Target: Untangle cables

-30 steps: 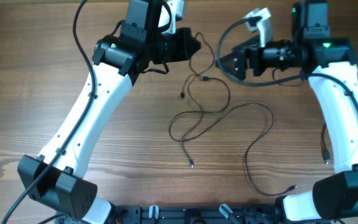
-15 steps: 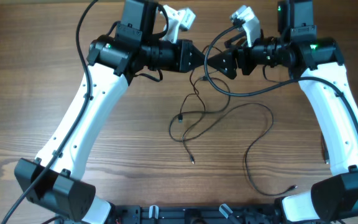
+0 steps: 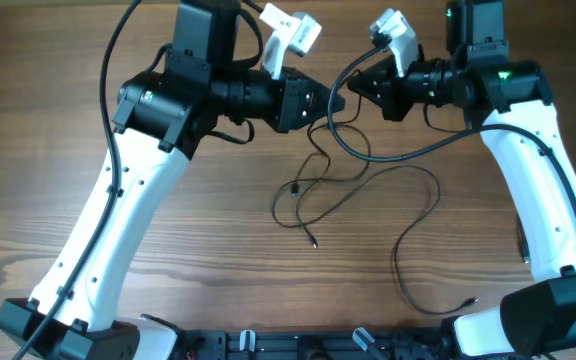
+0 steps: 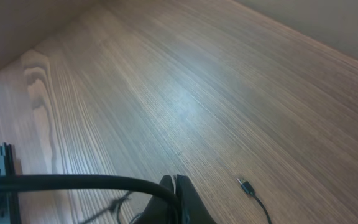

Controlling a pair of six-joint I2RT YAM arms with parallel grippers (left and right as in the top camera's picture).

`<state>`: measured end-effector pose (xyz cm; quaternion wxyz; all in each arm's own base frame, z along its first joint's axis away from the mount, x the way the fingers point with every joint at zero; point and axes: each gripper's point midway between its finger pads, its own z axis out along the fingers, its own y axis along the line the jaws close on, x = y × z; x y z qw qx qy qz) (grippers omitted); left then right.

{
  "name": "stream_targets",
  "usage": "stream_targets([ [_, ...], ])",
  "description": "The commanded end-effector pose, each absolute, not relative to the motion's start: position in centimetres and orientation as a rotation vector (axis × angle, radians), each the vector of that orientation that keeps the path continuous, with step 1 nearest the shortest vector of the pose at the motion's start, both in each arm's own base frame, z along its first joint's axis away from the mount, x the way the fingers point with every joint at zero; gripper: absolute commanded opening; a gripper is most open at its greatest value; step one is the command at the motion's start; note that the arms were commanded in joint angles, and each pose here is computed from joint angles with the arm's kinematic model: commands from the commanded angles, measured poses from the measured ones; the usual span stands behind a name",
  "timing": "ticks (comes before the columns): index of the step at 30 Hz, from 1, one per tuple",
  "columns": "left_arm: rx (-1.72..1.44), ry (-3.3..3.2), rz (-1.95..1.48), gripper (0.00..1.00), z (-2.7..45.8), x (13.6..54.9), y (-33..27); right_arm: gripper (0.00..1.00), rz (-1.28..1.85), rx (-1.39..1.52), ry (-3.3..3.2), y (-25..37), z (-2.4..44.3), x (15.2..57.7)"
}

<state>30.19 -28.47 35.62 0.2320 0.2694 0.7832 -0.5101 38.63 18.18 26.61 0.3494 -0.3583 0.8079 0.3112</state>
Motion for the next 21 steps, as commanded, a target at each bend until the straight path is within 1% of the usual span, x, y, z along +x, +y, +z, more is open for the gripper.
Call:
stream_targets([
  [1, 0.700, 2.190, -1.273, 0.35, 35.2, 30.7, -27.4, 0.04, 0.813, -0.855, 2.116, 18.0, 27.0, 39.4],
  [2, 0.671, 2.225, -1.227, 0.67, 34.5, 31.0, -27.0, 0.04, 0.811, -0.813, 2.126, 17.7, 27.4, 39.7],
  [3, 0.635, 2.270, -1.167, 0.87, 33.7, 31.4, -26.5, 0.04, 0.808, -0.751, 2.137, 17.4, 28.0, 40.1],
  [4, 0.605, 2.310, -1.115, 1.00, 32.9, 31.6, -25.9, 0.04, 0.811, -0.707, 2.131, 17.0, 29.0, 40.3],
  [6, 0.560, 2.374, -1.034, 1.00, 31.7, 31.8, -25.0, 0.04, 0.811, -0.641, 2.093, 16.4, 31.7, 40.2],
  [9, 0.527, 2.423, -0.968, 1.00, 30.8, 31.9, -24.2, 0.04, 0.777, -0.626, 2.012, 15.9, 35.5, 39.4],
  [13, 0.512, 2.446, -0.937, 1.00, 30.4, 31.9, -23.8, 0.04, 0.724, -0.555, 1.819, 15.1, 43.2, 37.0],
  [15, 0.512, 2.450, -0.937, 1.00, 30.3, 31.9, -23.8, 0.04, 0.696, -0.555, 1.690, 14.8, 47.3, 35.1],
  [18, 0.511, 2.456, -0.937, 1.00, 30.3, 31.8, -23.7, 0.04, 0.552, -0.479, 1.583, 12.8, 51.1, 33.4],
  [21, 0.508, 2.471, -0.936, 1.00, 30.0, 31.6, -23.6, 0.04, 0.353, -0.312, 1.557, 9.1, 52.9, 33.1],
])
